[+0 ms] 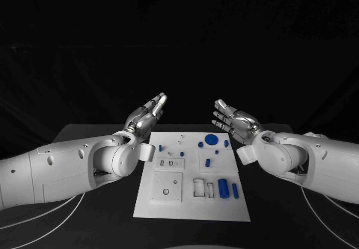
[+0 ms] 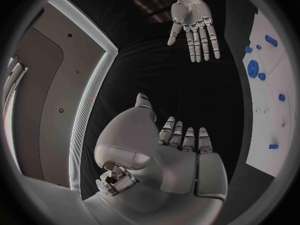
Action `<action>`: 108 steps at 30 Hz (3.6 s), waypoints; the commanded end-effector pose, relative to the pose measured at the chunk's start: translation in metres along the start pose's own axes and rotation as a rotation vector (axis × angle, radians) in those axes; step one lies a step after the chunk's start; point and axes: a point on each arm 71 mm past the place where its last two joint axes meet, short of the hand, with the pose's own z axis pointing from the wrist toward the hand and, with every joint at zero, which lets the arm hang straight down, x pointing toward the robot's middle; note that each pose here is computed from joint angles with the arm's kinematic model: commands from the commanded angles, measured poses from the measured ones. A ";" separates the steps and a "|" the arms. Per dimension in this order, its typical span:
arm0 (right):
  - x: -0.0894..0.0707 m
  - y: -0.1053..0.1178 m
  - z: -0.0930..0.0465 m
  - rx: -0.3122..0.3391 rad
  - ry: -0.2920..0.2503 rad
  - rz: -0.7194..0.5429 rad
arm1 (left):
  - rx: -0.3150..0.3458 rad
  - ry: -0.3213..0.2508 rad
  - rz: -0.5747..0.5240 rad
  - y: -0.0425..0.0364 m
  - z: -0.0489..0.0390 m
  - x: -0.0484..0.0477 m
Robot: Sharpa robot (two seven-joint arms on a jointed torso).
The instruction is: Assemble the parts on the task board
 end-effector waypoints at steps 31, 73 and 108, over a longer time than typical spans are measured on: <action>-0.014 0.088 0.019 0.029 0.092 -1.630 | -0.032 0.169 -0.054 -0.0083 -0.0149 0.0063; -0.021 0.009 0.063 0.107 0.171 -1.835 | -0.050 0.240 -0.027 -0.0055 -0.0139 0.0163; -0.025 -0.023 0.072 0.150 0.191 -1.769 | -0.052 0.235 -0.011 -0.0043 -0.0127 0.0127</action>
